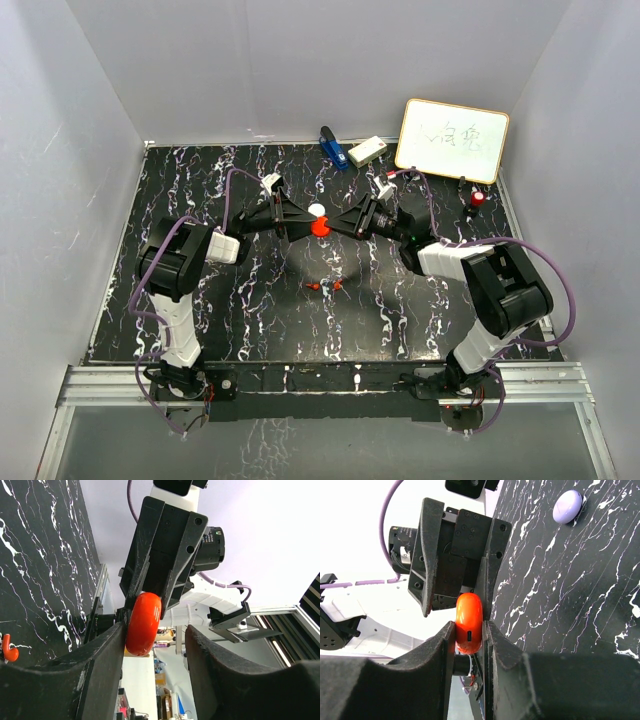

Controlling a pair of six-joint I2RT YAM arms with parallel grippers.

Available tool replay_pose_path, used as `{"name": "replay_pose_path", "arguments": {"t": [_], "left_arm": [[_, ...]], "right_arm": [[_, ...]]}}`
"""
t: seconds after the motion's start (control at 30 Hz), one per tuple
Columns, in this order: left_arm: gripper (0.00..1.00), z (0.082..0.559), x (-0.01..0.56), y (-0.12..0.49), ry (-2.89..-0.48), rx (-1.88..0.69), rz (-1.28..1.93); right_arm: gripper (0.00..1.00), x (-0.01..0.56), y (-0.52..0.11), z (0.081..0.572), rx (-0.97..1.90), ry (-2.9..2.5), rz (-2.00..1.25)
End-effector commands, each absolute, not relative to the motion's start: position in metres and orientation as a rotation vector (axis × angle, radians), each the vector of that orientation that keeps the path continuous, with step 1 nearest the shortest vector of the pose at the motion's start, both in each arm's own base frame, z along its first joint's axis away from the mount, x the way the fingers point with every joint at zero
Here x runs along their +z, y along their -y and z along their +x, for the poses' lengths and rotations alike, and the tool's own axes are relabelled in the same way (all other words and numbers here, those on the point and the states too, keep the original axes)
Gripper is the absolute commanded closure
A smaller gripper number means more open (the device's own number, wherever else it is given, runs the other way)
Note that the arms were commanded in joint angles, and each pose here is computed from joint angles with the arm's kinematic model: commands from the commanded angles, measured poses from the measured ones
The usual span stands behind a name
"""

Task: Insert the wireless bluetooth earbuds into the charging case
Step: Open the charging case.

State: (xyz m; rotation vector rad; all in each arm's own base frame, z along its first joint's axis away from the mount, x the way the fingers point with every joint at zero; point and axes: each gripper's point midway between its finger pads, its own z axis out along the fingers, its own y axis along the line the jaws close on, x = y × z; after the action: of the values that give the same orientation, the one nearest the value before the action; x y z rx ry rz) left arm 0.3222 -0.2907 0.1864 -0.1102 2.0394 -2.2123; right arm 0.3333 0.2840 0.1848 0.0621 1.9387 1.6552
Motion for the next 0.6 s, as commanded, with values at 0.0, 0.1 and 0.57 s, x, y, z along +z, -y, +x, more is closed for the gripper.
{"name": "replay_pose_path", "arguments": {"t": [0.0, 0.1, 0.57], "left_arm": [[0.52, 0.3037, 0.2338, 0.2867, -1.741, -2.176, 0.234], [0.53, 0.3027, 0.2341, 0.2863, -1.74, -2.176, 0.236], [0.72, 0.2997, 0.2349, 0.2869, -1.736, -2.183, 0.239]], "right_arm": [[0.98, 0.2095, -0.2803, 0.3361, 1.658, -1.83, 0.014], [0.98, 0.2093, -0.28, 0.3366, 1.66, -1.829, 0.02], [0.98, 0.2082, -0.2799, 0.3405, 1.665, -1.826, 0.045]]}}
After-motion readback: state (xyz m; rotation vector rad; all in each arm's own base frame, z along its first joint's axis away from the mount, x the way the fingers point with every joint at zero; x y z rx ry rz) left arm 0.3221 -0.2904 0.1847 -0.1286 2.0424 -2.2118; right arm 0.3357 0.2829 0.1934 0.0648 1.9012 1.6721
